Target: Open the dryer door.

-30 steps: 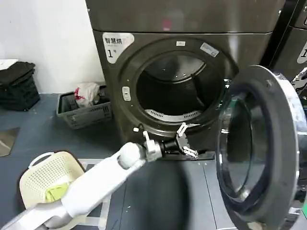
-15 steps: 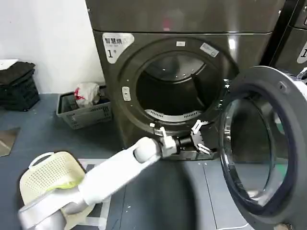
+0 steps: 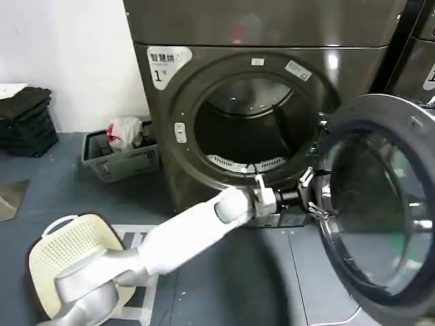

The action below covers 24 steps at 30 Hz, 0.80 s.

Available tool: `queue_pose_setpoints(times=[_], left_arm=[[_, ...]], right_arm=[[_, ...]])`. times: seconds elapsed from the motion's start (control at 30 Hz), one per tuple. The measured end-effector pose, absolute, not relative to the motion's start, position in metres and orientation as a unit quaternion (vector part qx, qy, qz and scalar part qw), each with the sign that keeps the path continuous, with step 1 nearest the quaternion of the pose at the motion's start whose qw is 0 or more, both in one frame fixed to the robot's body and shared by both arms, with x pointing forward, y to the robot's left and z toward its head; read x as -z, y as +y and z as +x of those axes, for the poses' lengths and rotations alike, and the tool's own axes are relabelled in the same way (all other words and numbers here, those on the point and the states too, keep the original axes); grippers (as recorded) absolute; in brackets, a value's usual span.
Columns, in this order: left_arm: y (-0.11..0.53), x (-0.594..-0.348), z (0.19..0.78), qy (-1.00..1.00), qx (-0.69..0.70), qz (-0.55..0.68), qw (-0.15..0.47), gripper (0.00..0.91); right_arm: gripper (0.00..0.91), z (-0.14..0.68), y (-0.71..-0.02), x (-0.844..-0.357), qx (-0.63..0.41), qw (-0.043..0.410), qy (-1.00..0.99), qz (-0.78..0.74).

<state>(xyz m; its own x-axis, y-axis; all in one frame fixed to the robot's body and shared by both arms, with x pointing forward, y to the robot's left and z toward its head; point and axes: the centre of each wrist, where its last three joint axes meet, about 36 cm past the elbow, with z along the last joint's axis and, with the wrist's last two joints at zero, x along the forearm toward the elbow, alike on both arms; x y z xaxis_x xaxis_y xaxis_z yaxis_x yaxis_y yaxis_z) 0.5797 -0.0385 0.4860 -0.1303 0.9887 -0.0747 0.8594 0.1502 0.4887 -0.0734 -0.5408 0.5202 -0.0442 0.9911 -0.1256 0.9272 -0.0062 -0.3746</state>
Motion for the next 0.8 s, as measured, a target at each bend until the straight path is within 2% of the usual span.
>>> queue_pose_setpoints(times=[0.8], left_arm=[[-0.094,-0.493,0.599,0.725,-0.194,0.633,0.192,0.907]], right_arm=[[0.907,-0.069,-0.537,-0.536,-0.186,0.062,-0.706,-0.681]])
